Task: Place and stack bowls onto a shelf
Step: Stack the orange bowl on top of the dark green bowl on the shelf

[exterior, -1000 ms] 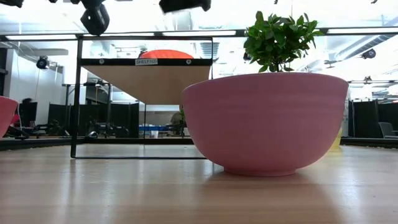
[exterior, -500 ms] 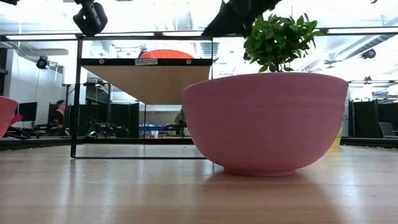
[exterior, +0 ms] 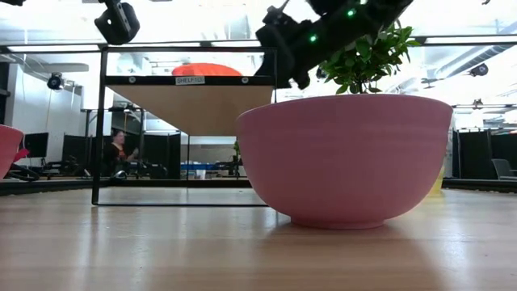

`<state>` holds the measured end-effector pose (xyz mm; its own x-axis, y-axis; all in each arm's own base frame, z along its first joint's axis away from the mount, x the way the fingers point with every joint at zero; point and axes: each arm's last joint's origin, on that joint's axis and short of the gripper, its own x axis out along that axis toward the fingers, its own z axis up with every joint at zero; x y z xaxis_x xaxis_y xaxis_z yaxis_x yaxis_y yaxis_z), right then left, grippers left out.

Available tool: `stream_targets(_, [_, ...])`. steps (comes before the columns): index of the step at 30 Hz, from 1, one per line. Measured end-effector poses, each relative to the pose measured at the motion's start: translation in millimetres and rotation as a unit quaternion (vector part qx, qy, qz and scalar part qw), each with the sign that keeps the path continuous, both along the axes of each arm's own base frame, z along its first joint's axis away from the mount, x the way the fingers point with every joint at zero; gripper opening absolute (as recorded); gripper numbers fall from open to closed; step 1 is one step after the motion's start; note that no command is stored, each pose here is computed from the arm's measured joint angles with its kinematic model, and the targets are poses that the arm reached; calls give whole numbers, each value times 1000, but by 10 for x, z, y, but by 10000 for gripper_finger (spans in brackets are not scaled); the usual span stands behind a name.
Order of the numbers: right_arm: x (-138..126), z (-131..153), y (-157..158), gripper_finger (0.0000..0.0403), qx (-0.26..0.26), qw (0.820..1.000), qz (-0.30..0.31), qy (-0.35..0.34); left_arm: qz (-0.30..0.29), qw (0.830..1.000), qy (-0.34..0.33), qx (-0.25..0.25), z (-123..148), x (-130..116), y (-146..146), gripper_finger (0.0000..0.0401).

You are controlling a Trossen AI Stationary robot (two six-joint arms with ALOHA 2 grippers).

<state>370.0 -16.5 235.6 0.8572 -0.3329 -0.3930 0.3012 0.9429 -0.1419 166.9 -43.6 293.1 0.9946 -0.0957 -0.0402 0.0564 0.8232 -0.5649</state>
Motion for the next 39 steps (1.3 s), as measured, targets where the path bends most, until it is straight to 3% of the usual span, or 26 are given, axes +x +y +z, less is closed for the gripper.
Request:
stream_targets(6, [75,13,-12,9,-9,999,-17,43,-15,1000,5,-18,-5,-1,-9,0])
stream_targets(12, [-59,124,52,9,-3,996,-34,81,-65,986,92,-119,-125,-39,-37,0])
stream_targets(18, [-196,290,245,9,-11,997,-27,76,-127,944,222,-207,-298,-110,-111,0])
stream_targets(23, [-243,379,446,9,-11,998,2,58,-94,904,334,-251,-475,-197,-133,0])
stream_targets(32, [-274,397,629,9,-11,998,27,55,1,820,501,-276,-736,-415,-133,0])
stream_targets(39, [-275,398,635,9,-7,998,25,53,7,797,551,-246,-842,-414,-222,0])
